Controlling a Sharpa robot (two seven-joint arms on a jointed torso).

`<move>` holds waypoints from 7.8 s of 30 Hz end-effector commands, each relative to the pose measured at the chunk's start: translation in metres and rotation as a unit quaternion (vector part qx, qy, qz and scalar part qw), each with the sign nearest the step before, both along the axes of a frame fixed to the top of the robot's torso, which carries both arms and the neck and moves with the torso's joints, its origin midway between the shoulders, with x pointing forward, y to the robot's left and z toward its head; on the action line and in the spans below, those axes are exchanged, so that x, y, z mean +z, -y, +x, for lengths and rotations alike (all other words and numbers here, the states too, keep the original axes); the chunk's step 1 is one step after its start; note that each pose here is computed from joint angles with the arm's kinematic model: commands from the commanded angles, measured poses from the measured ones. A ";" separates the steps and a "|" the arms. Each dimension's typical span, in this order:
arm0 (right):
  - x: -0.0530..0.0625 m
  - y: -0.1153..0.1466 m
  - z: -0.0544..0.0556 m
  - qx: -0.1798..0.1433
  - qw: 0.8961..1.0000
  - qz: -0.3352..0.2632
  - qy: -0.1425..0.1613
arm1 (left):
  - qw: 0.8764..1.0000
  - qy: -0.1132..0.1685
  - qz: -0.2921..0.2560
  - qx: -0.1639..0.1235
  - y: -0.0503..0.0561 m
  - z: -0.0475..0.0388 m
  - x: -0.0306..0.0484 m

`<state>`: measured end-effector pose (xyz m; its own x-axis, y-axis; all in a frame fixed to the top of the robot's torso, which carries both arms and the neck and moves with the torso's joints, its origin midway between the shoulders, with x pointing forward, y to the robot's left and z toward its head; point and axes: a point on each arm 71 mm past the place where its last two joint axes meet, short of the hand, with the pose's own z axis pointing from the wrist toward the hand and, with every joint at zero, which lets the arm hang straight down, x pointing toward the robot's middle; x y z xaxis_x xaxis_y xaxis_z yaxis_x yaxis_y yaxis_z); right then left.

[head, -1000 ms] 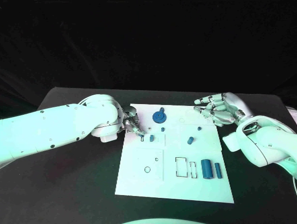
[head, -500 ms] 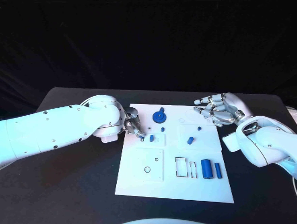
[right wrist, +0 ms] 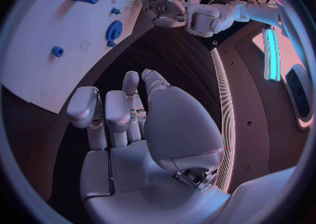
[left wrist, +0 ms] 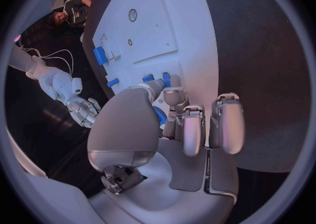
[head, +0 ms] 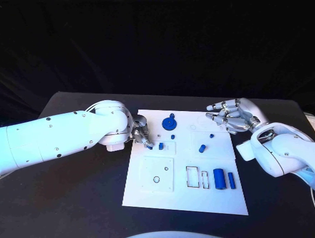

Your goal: Assemble the parts on the task board

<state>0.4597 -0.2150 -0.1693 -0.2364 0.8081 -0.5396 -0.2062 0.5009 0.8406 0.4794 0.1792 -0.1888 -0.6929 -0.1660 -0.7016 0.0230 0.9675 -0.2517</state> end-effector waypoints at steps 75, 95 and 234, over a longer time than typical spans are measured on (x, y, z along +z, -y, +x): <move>0.002 0.006 -0.004 -0.013 1.000 -0.004 0.010 | 0.999 -0.007 0.039 0.017 -0.002 0.0048 -0.0059; -0.002 0.009 -0.005 -0.015 1.000 -0.006 0.001 | 0.949 0.123 -0.278 0.078 -0.009 0.0120 0.0231; -0.010 0.003 -0.004 0.007 1.000 -0.015 -0.013 | 0.965 0.194 -0.164 -0.066 0.009 0.0129 0.0113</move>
